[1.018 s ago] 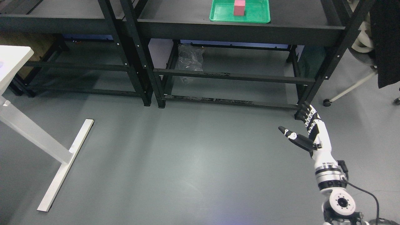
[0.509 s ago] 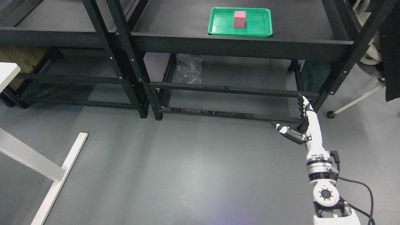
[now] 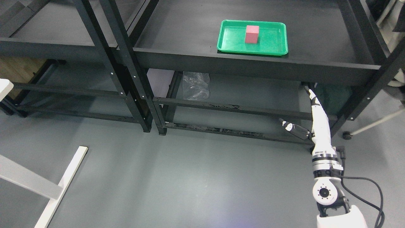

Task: Pick pink block from left shelf to tray
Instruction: 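Drive toward the shelf and raise the right hand toward the green tray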

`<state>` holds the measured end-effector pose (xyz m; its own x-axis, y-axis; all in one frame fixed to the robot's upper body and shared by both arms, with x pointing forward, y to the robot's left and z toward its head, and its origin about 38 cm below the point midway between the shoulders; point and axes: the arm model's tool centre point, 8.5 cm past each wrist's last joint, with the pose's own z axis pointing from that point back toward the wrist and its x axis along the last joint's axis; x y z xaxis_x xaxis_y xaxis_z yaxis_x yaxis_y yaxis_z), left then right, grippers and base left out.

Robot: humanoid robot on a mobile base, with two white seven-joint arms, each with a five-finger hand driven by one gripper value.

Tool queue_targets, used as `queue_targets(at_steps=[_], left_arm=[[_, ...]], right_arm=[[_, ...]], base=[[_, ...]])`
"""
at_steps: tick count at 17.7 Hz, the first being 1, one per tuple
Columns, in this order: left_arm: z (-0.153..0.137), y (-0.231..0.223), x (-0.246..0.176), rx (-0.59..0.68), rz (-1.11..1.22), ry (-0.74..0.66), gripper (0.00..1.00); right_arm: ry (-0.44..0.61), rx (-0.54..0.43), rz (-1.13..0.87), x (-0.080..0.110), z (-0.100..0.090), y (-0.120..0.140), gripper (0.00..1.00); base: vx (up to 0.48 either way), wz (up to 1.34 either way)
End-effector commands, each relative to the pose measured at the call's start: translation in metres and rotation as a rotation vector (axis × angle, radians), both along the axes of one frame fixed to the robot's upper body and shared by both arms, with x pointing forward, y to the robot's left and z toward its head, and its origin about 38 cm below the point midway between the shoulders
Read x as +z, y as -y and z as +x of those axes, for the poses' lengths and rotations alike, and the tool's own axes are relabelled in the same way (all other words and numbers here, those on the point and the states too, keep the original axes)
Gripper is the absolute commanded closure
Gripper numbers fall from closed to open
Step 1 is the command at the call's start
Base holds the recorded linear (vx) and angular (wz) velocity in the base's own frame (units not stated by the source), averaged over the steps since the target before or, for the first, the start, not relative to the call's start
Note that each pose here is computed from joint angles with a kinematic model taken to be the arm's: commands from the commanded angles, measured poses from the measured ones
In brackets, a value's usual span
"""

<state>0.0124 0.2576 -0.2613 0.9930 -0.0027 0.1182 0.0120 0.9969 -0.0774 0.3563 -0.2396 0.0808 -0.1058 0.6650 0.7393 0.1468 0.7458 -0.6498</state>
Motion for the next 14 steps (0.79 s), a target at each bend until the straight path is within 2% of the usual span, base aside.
queue_targets(at_steps=[1, 3, 6, 8, 10, 14], left_arm=[[-0.007, -0.011, 0.000, 0.000, 0.015, -0.003, 0.00], [-0.007, -0.011, 0.000, 0.000, 0.015, -0.003, 0.00], [-0.007, -0.011, 0.000, 0.000, 0.015, -0.003, 0.00], [-0.007, -0.011, 0.000, 0.000, 0.015, -0.003, 0.00], [-0.007, -0.011, 0.000, 0.000, 0.015, -0.003, 0.00], [-0.007, -0.011, 0.000, 0.000, 0.015, -0.003, 0.00]], right_arm=[[0.127, 0.061, -0.883, -0.003, -0.011, -0.037, 0.01], [0.195, 0.030, -0.866, 0.011, -0.012, -0.037, 0.01], [0.458, -0.091, -0.758, 0.034, -0.022, -0.040, 0.02], [0.536, -0.128, -0.726, 0.038, -0.029, -0.042, 0.02], [0.586, -0.152, -0.705, 0.042, -0.031, -0.041, 0.02], [0.598, -0.172, -0.626, 0.048, -0.028, -0.040, 0.02]], base=[[0.297, 0.15], [0.273, 0.14], [0.270, 0.14], [0.282, 0.12], [0.254, 0.11], [0.273, 0.06]])
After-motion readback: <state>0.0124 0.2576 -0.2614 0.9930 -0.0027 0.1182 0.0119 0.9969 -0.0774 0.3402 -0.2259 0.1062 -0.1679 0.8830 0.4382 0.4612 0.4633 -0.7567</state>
